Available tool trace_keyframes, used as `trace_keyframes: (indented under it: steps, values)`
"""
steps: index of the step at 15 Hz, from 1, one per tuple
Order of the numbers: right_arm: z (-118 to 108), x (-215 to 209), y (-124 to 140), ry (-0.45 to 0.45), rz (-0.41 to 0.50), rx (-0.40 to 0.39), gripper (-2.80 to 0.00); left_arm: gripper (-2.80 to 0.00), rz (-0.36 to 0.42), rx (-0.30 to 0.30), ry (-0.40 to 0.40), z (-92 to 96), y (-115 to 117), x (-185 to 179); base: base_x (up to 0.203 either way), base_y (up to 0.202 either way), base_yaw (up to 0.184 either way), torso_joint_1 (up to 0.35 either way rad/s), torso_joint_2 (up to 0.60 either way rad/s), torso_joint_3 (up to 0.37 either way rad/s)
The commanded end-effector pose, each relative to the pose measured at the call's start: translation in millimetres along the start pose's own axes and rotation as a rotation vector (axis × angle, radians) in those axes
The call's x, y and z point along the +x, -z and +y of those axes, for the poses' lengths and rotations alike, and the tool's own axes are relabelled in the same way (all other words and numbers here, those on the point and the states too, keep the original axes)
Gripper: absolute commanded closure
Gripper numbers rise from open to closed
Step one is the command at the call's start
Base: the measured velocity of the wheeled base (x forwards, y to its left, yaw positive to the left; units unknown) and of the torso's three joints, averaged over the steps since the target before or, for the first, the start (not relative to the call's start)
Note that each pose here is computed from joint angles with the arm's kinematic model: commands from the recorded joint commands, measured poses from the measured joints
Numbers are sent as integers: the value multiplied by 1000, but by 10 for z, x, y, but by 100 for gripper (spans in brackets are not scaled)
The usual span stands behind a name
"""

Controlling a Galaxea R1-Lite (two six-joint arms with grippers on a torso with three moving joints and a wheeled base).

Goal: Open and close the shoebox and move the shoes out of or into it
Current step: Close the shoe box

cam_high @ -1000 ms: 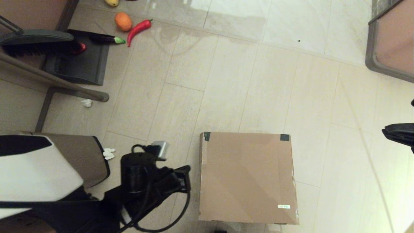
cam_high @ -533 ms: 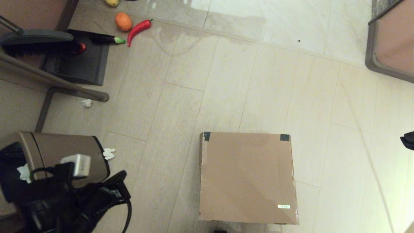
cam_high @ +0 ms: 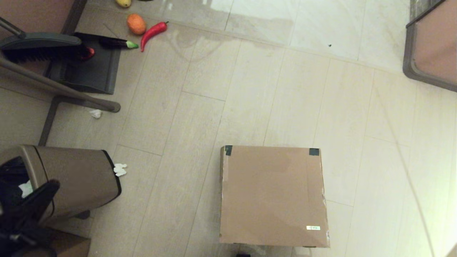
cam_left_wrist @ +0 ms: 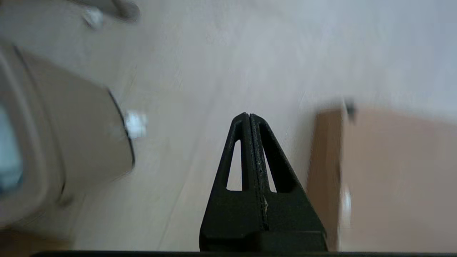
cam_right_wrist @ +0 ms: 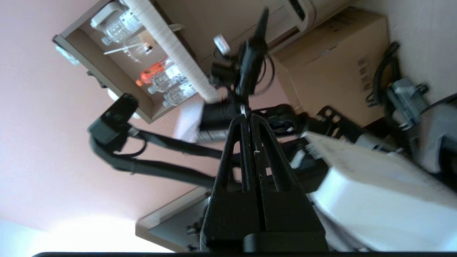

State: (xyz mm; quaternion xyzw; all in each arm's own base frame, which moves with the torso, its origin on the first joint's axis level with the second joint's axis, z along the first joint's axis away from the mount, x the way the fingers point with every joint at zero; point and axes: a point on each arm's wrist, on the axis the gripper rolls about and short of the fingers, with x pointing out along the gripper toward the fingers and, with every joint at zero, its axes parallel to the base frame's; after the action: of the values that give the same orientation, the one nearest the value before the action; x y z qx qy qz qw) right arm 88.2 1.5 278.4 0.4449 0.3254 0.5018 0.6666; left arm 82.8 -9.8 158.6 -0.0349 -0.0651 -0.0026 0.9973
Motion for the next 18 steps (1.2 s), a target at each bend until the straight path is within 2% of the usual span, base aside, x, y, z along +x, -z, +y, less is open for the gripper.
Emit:
trace_keyframes:
  steps: [1, 2, 3, 5, 6, 9, 11, 14, 15, 17, 18]
  values:
    - [81, -6, 79, -3, 7, -19, 0, 0, 94, 23, 27, 104, 210, -624, 0, 0, 0, 0, 0, 0]
    - [106, -8, 105, -3, 6, -27, 0, 0, 107, 29, 42, 122, 275, -749, 0, 0, 0, 0, 0, 0]
    - [125, -10, 137, -3, 5, -35, 0, 0, 162, 40, 59, 135, 368, -839, 0, 0, 0, 0, 0, 0]
    - [117, -9, 130, -3, 5, -32, 0, 0, 338, 71, 92, 151, 582, -930, 0, 0, 0, 0, 0, 0]
    - [115, -11, 150, -3, 5, -33, 0, 0, 353, 88, 84, 150, 605, -921, 0, 0, 0, 0, 0, 0]
    - [105, -15, 217, -2, 2, -43, 0, 0, 349, 132, -73, 145, 610, -932, 0, 0, 0, 0, 0, 0]
    - [72, -24, 278, 3, -8, -40, 0, 0, 315, 150, -50, 141, 622, -965, 0, 0, 0, 0, 0, 0]
    - [-8, -28, 311, 6, -12, -21, 0, 0, 126, 158, -1, 137, 646, -1134, 0, 0, 0, 0, 0, 0]
    - [-1, -30, 365, 6, -13, -32, 0, 0, 121, 148, 1, 144, 667, -1154, 0, 0, 0, 0, 0, 0]
    - [24, -33, 373, 8, -18, -44, 0, 0, 137, 90, -8, 146, 686, -1157, 0, 0, 0, 0, 0, 0]
    - [24, -37, 372, 11, -26, -44, 0, 0, 138, 87, -9, 146, 686, -1156, 0, 0, 0, 0, 0, 0]
